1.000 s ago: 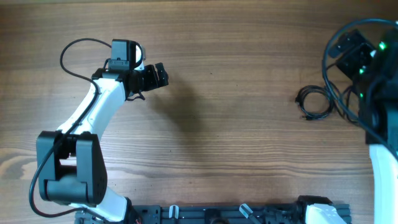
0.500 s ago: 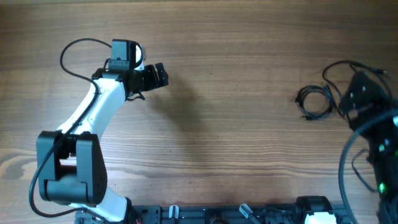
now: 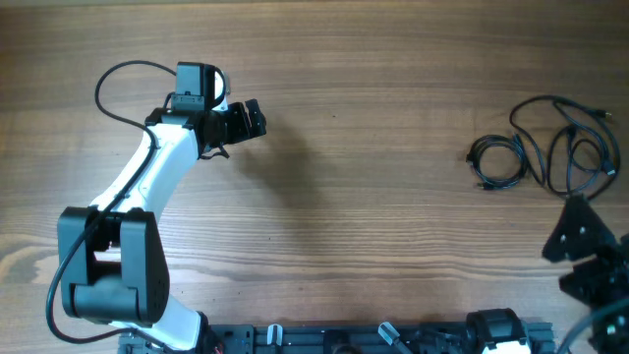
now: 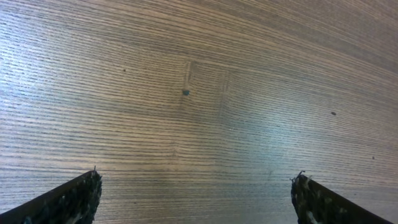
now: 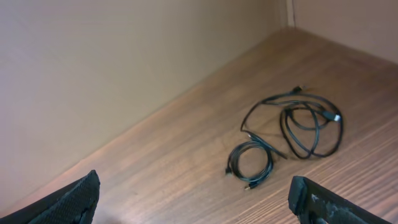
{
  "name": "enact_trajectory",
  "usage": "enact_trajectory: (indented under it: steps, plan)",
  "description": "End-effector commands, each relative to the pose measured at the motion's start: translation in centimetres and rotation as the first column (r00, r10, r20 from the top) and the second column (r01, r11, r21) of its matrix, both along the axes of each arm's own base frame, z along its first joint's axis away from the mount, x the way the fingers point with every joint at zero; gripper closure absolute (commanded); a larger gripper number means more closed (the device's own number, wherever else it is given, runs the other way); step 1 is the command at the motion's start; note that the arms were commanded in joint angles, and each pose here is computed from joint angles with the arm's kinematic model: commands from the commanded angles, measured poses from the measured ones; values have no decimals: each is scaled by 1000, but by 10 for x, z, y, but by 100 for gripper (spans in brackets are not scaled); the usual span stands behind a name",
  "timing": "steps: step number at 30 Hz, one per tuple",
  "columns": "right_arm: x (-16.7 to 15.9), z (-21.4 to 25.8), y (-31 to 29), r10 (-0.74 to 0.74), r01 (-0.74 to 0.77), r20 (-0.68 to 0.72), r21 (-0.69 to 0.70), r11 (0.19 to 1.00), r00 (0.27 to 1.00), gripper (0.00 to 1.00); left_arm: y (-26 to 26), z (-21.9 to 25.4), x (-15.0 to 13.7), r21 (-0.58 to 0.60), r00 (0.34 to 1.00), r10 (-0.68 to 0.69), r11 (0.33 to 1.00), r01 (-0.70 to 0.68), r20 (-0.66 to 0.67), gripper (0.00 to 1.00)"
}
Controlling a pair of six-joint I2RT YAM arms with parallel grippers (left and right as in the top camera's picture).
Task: Untangle cables
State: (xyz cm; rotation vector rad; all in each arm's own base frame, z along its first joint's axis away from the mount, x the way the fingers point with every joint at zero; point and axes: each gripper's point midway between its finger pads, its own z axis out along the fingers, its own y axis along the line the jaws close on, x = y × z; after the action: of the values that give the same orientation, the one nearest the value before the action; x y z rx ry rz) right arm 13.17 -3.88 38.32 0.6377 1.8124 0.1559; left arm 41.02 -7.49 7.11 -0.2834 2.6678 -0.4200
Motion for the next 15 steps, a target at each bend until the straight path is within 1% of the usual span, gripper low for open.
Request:
enact_trajectory:
  steps: [1,4,9,11,15]
  plan:
    - [-9,-15,-3,-3,3,37,-2,1000,999,0,3,0,-1,7,1000,16,1000,-16,1,0]
    - [-7,-23,-2,3,-4,136,10,1000,991,0,3,0,-1,7,1000,16,1000,-16,1,0]
    - [8,-54,1,6,-11,230,25,1000,973,0,3,0,-1,8,1000,16,1000,-16,1,0]
    - [21,-62,12,64,-65,308,-5,998,949,0,3,0,-1,7,1000,16,1000,-16,1,0]
    - [44,-57,30,169,-141,439,-96,985,883,0,3,0,-1,8,1000,16,1000,-16,1,0]
